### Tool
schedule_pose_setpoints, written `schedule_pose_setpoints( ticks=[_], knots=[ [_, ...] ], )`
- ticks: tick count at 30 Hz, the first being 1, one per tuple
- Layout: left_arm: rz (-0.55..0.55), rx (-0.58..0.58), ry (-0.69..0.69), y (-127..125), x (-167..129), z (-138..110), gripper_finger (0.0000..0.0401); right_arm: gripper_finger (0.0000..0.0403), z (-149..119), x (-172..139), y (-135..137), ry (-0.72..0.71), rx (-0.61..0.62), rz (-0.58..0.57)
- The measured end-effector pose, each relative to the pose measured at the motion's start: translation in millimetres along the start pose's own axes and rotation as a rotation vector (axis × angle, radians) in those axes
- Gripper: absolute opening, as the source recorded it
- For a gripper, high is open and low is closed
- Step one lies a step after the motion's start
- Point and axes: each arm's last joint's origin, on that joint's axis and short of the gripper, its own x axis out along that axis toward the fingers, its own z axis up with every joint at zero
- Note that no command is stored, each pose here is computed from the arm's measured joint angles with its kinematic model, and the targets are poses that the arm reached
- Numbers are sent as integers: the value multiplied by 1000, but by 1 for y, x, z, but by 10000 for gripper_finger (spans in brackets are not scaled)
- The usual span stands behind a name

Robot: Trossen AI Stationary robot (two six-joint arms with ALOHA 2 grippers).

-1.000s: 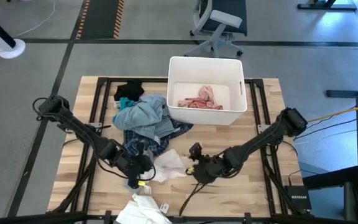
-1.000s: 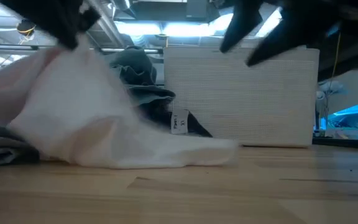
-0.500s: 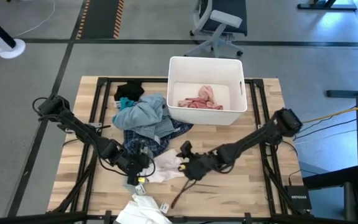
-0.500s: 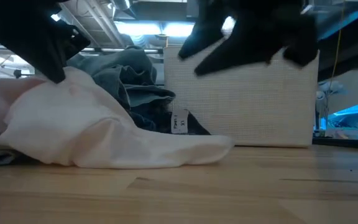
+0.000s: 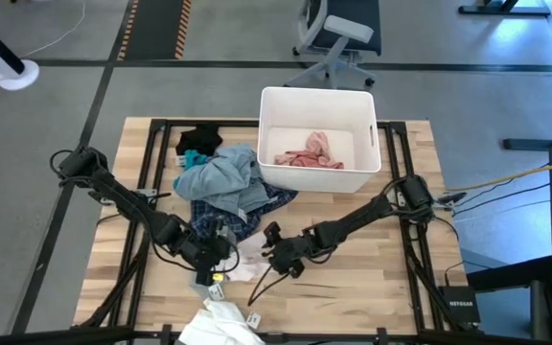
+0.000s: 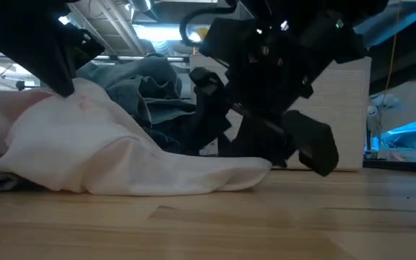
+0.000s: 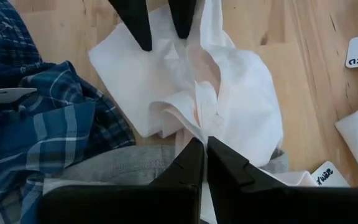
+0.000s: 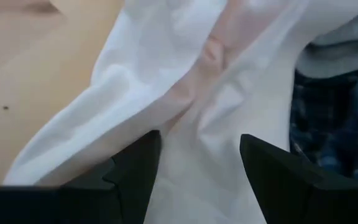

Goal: Sort clothes
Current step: Put the white underwear into the white laundry bin

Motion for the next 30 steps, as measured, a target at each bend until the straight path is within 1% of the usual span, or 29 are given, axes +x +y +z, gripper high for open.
schedule_pose_setpoints(
  ticks=[3,6,9,12,13,14,18,20,25,27,30],
  knots=[
    [0,-1,-2,0,0,0,8,231,-2,1,-2,28,2,-36],
    [1,-1,-5,0,0,0,8,192,-4,2,-4,56,-3,-76],
    [-4,-6,-19,-1,0,2,8,127,-5,1,-5,102,-34,-136],
    [-10,-4,-34,-1,0,3,8,46,-7,1,-7,161,-55,-225],
    [-13,-6,-41,-2,0,4,8,24,-8,0,-8,180,-60,-244],
    [-17,-10,-52,-2,0,5,8,14,-9,-1,-8,205,-69,-257],
    [-28,-22,-88,-3,0,9,8,21,-9,-17,-6,308,-103,-271],
    [-34,-27,-114,-4,-1,11,8,12,-6,-32,-7,341,-105,-278],
    [-43,5,-218,-3,-2,23,8,10,9,-82,-3,356,-102,-292],
    [-28,28,-272,-1,-2,29,8,8,14,-104,0,354,-89,-294],
    [24,38,-360,3,-3,38,8,5,17,-135,7,362,-59,-298]
  ],
)
